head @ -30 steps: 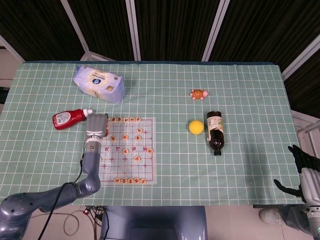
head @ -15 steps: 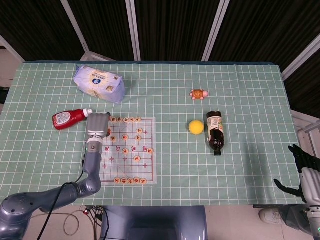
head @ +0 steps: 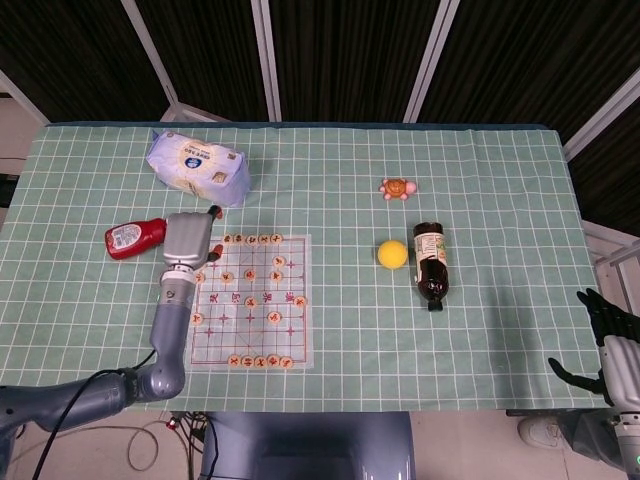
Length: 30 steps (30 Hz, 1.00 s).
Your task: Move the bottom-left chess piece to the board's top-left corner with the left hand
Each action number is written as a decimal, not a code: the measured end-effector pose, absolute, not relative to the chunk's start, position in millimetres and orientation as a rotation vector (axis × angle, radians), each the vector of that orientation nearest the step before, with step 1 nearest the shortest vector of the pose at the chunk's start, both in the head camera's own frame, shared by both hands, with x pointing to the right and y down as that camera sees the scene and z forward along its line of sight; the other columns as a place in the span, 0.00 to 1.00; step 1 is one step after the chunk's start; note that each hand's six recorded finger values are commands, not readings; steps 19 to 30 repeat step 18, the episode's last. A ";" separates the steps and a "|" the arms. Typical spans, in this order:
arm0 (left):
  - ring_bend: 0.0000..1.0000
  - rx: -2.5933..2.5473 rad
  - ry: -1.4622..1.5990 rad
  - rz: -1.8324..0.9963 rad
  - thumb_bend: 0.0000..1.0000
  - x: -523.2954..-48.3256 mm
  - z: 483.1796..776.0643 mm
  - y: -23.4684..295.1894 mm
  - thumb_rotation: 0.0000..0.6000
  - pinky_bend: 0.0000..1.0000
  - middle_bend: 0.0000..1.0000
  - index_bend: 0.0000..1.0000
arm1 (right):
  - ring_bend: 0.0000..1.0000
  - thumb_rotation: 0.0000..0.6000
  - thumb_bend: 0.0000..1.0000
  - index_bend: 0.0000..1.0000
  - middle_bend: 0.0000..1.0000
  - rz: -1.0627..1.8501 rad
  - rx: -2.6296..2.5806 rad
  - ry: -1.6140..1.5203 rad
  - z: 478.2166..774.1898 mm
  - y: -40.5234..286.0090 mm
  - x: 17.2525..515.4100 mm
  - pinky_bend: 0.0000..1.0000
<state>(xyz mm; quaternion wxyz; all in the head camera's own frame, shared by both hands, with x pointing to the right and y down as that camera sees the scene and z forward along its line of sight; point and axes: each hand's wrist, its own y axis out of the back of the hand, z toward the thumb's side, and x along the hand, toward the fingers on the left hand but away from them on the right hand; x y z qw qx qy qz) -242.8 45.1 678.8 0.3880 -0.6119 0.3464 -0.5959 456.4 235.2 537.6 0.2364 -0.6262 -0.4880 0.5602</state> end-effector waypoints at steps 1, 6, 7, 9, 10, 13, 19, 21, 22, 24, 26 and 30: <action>0.38 -1.546 0.893 -1.489 0.20 -246.2 670.5 47.0 1.00 0.56 0.36 0.16 | 0.00 1.00 0.25 0.00 0.00 1.538 -1.715 -1.336 537.8 235.2 456.5 0.00; 0.04 -1.525 0.943 -1.402 0.11 -271.3 641.7 71.0 1.00 0.23 0.02 0.00 | 0.00 1.00 0.25 0.00 0.00 1.538 -1.708 -1.316 537.4 235.7 455.7 0.00; 0.02 -1.529 0.950 -1.392 0.10 -280.4 636.5 81.1 1.00 0.18 0.00 0.00 | 0.00 1.00 0.25 0.00 0.00 1.537 -1.706 -1.310 537.3 235.6 455.5 0.00; 0.00 -1.530 0.953 -1.388 0.07 -295.5 629.8 97.0 1.00 0.12 0.00 0.00 | 0.00 1.00 0.25 0.00 0.00 1.534 -1.697 -1.297 536.9 235.3 455.0 0.00; 0.00 -1.529 0.952 -1.388 0.07 -305.6 625.8 107.8 1.00 0.11 0.00 0.00 | 0.00 1.00 0.25 0.00 0.00 1.531 -1.693 -1.293 536.7 235.0 454.6 0.00; 0.00 -1.519 0.958 -1.388 0.05 -331.6 614.8 134.5 1.00 0.07 0.00 0.00 | 0.00 1.00 0.25 0.00 0.00 1.516 -1.678 -1.276 535.8 234.1 452.7 0.00; 0.00 -1.512 0.980 -1.391 0.05 -369.8 598.3 174.0 1.00 0.04 0.00 0.00 | 0.00 1.00 0.25 0.00 0.00 1.502 -1.661 -1.256 535.4 234.3 451.2 0.00; 0.00 -1.512 0.980 -1.391 0.05 -369.8 598.3 174.0 1.00 0.04 0.00 0.00 | 0.00 1.00 0.25 0.00 0.00 1.502 -1.661 -1.256 535.4 234.3 451.2 0.00; 0.00 -1.512 0.980 -1.391 0.05 -369.8 598.3 174.0 1.00 0.04 0.00 0.00 | 0.00 1.00 0.25 0.00 0.00 1.502 -1.661 -1.256 535.4 234.3 451.2 0.00; 0.00 -1.512 0.980 -1.391 0.05 -369.8 598.3 174.0 1.00 0.04 0.00 0.00 | 0.00 1.00 0.25 0.00 0.00 1.502 -1.661 -1.256 535.4 234.3 451.2 0.00; 0.00 -1.512 0.980 -1.391 0.05 -369.8 598.3 174.0 1.00 0.04 0.00 0.00 | 0.00 1.00 0.25 0.00 0.00 1.502 -1.661 -1.256 535.4 234.3 451.2 0.00; 0.00 -1.512 0.980 -1.391 0.05 -369.8 598.3 174.0 1.00 0.04 0.00 0.00 | 0.00 1.00 0.25 0.00 0.00 1.502 -1.661 -1.256 535.4 234.3 451.2 0.00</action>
